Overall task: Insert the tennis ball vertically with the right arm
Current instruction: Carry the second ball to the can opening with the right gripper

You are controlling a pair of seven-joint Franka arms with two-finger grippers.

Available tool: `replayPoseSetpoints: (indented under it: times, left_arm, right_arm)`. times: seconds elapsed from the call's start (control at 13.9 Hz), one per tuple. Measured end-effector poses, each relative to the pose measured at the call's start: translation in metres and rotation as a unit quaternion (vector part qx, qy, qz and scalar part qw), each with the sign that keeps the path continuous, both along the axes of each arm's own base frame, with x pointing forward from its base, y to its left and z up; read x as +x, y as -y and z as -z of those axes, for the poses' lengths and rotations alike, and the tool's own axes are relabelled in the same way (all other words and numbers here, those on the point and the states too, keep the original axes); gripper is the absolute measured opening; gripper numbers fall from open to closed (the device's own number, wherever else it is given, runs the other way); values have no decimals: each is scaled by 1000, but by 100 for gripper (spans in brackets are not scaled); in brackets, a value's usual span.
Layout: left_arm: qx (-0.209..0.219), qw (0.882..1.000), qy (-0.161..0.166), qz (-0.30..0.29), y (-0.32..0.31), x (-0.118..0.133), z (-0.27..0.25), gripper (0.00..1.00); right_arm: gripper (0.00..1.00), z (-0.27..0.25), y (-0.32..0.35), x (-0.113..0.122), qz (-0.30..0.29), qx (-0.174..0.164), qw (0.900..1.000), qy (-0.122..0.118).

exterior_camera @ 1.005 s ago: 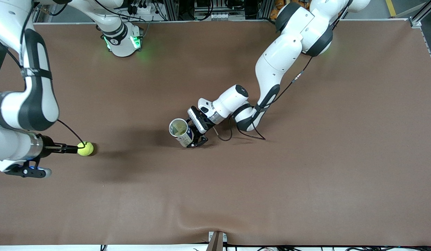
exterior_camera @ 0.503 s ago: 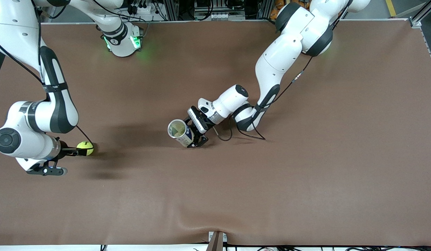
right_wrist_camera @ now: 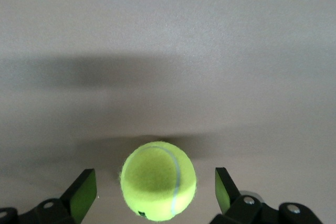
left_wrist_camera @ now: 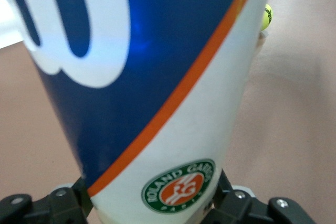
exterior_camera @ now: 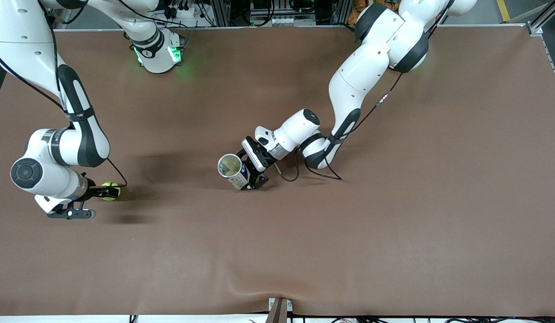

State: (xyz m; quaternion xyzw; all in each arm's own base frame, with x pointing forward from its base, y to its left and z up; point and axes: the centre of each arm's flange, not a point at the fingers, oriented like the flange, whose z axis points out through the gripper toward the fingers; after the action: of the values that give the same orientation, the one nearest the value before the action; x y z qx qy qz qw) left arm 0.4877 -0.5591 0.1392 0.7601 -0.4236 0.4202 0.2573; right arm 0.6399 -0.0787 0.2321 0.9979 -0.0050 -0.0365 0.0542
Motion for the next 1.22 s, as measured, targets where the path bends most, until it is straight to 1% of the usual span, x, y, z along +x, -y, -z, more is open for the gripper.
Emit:
replayPoseSetpoints:
  times: [0.07, 0.36, 0.5, 0.72, 0.79, 0.86, 0.93, 1.01, 1.22]
  left_arm:
    - [0, 1000, 0, 0, 0, 0, 0, 100]
    - [0, 1000, 0, 0, 0, 0, 0, 100]
    - [0, 1000, 0, -1, -1, 1, 0, 100]
    - [1, 1000, 1, -3, -3, 4, 0, 100]
    - [1, 1000, 1, -3, -3, 4, 0, 100]
    - [1, 1000, 1, -3, -4, 4, 0, 100]
    - [1, 1000, 1, -3, -4, 4, 1, 100]
    - [1, 1000, 1, -3, -4, 4, 1, 100]
    - [2, 1000, 0, -3, -4, 4, 1, 100]
  right_arm:
    - [100, 3, 0, -1, -1, 1, 1000, 1]
    - [100, 25, -3, -11, -6, 4, 1000, 17]
    - [100, 33, -3, -15, -7, 5, 1000, 16]
    - [100, 34, -3, -16, -8, 5, 1000, 15]
    - [93, 34, -2, -16, -7, 5, 1000, 15]
    - [83, 34, 0, -17, -5, 5, 1000, 15]
    - [70, 33, 3, -17, -4, 5, 1000, 16]
    - [66, 32, 5, -16, -4, 5, 1000, 17]
    - [66, 31, 8, -16, -8, 5, 1000, 17]
